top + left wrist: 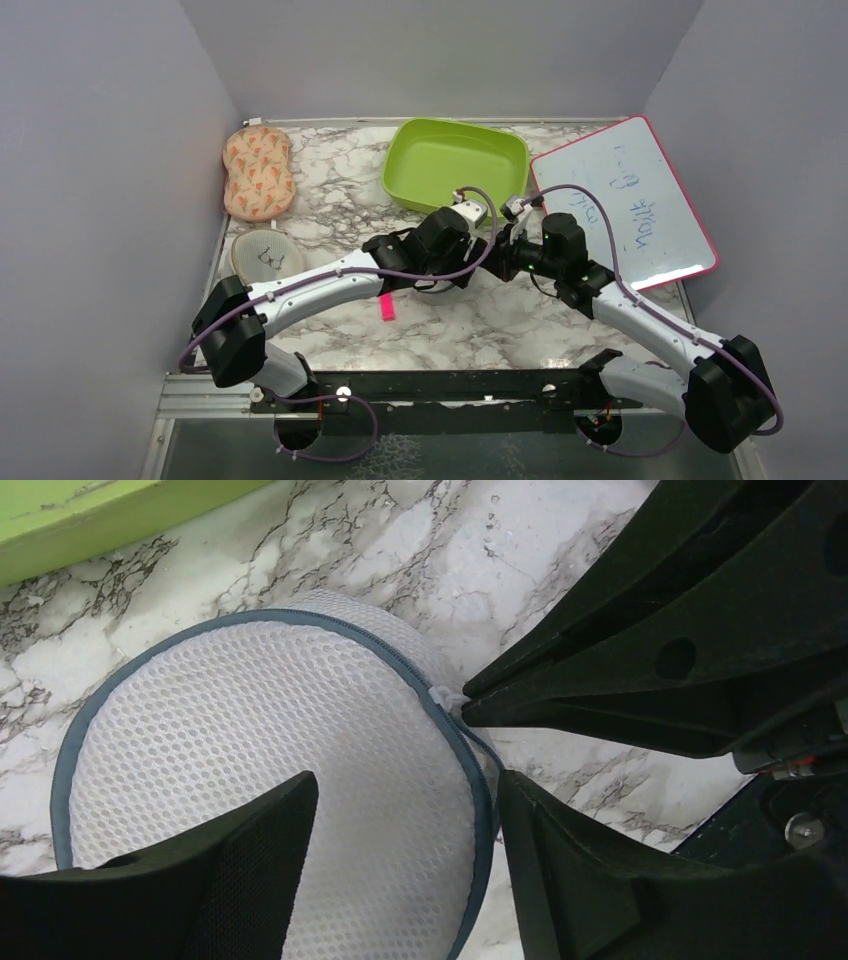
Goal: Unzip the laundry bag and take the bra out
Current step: Unzip the laundry bag at the center of the board.
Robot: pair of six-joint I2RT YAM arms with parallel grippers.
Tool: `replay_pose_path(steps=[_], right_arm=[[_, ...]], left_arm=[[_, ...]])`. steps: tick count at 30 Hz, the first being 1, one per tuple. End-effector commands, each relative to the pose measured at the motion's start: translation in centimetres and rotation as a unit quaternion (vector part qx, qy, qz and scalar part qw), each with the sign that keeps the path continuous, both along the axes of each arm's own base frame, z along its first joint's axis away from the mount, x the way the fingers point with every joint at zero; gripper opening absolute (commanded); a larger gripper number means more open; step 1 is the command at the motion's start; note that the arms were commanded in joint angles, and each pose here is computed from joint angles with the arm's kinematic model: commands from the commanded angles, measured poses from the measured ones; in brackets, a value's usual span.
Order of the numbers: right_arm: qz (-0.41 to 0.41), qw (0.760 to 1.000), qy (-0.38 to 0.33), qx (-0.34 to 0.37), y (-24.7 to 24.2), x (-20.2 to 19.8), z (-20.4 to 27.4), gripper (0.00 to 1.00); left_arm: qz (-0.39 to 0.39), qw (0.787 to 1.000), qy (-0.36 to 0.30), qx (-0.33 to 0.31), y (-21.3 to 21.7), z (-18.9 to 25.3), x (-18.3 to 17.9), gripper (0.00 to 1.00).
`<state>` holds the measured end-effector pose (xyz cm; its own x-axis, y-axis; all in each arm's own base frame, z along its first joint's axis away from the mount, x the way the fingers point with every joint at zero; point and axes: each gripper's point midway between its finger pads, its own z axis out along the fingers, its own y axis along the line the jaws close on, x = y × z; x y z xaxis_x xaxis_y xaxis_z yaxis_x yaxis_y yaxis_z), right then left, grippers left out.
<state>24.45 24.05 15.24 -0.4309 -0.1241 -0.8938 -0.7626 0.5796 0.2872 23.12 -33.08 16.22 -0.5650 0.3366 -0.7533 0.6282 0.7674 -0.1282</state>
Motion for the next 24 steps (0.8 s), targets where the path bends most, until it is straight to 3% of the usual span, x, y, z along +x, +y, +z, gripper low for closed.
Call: replay_pose_path(steps=[1, 4, 12, 24], right_arm=[[0.023, 1.000, 0.006, 0.008, 0.4, -1.1, 0.5, 0.01], [0.018, 1.000, 0.005, 0.004, 0.3, -1.0, 0.4, 0.01], [-0.027, 0.999, -0.021, -0.004, -0.1, 1.4, 0.8, 0.01], [-0.081, 0.994, -0.065, -0.011, 0.4, 7.7, 1.1, 0.01]], left_arm=[[0.008, 1.000, -0.027, 0.011, -0.4, 0.2, 0.8, 0.52], [0.012, 0.999, -0.038, 0.028, 0.3, 0.1, 1.1, 0.31], [-0.061, 0.995, -0.062, 0.054, 0.5, 0.6, 0.3, 0.00], [-0.141, 0.980, -0.127, 0.063, 1.4, 3.1, -0.6, 0.00]])
